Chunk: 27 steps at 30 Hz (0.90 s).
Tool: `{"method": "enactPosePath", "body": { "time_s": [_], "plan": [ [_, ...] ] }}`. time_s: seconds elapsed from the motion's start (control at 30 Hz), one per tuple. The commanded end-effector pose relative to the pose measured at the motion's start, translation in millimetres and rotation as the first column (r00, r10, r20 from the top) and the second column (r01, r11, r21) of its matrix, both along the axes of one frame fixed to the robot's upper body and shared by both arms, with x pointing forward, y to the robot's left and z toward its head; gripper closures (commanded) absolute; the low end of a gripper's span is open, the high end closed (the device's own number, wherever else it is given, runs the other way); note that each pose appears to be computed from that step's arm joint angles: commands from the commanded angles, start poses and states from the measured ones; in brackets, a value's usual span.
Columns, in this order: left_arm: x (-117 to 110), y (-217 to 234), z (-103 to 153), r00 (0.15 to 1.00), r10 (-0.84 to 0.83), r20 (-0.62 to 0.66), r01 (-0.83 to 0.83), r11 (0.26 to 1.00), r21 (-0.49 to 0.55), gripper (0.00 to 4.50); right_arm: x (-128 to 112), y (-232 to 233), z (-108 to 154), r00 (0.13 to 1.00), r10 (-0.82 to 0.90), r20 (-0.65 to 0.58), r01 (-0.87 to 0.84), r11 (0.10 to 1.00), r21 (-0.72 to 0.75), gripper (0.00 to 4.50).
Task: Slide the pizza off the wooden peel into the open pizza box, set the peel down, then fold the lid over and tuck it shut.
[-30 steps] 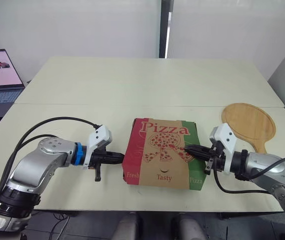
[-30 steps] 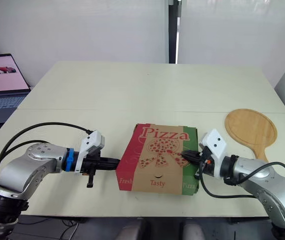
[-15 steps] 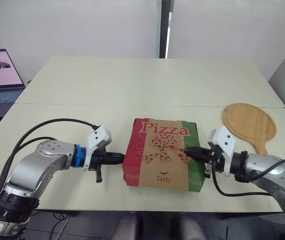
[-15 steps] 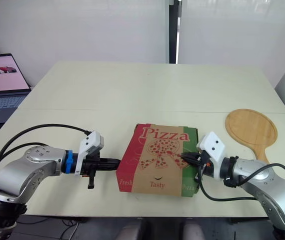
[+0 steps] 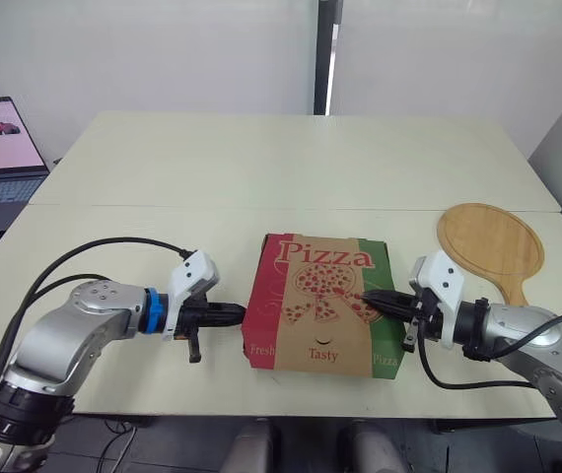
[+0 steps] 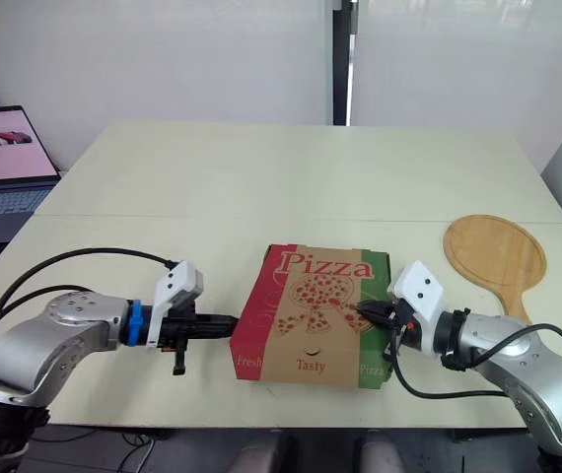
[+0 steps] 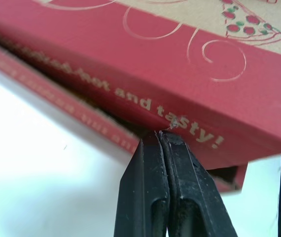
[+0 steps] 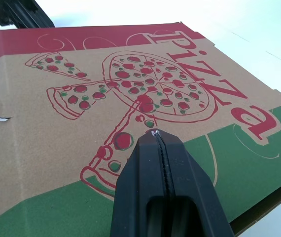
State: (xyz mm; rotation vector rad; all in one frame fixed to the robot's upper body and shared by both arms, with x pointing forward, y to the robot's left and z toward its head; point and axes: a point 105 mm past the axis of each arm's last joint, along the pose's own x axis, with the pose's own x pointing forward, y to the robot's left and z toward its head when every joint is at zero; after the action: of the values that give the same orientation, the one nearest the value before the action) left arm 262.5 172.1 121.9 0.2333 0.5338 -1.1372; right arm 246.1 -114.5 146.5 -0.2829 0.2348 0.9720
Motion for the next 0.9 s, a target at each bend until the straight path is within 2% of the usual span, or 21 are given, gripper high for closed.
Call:
{"method": "enactPosePath", "body": {
  "time_s": [0.03,0.17,0.3,0.47,0.57,0.7,0.9],
  "plan": [
    [6,14,19,0.999,0.04,0.037,-0.039,0.999,-0.027,4.47,-3,1,1,1.0,0.017,0.007,-0.017,1.0,-0.011,4.5],
    [17,17,39,0.995,0.044,0.085,-0.038,0.997,-0.065,4.47,-2,0,1,1.0,0.017,0.01,-0.017,1.0,-0.014,4.5],
    [22,-2,54,0.99,-0.043,0.132,0.055,0.994,-0.094,4.47,-1,-1,2,1.0,0.016,0.014,-0.016,1.0,-0.017,4.5],
    [20,-26,41,0.978,-0.161,0.134,0.171,0.983,-0.068,4.47,0,-1,4,1.0,0.014,0.024,-0.014,1.0,-0.013,4.5],
    [22,-29,28,0.974,-0.185,0.132,0.191,0.981,-0.031,4.47,1,-1,7,0.999,0.013,0.032,-0.013,1.0,-0.003,4.5],
    [29,-34,24,0.973,-0.177,0.145,0.185,0.982,-0.042,4.47,1,-1,12,0.999,0.011,0.044,-0.012,1.0,0.008,4.5],
    [26,-31,17,0.97,-0.207,0.127,0.208,0.978,-0.001,4.47,8,-13,36,0.993,-0.044,0.111,0.038,0.998,0.049,4.5]
  ]
}}
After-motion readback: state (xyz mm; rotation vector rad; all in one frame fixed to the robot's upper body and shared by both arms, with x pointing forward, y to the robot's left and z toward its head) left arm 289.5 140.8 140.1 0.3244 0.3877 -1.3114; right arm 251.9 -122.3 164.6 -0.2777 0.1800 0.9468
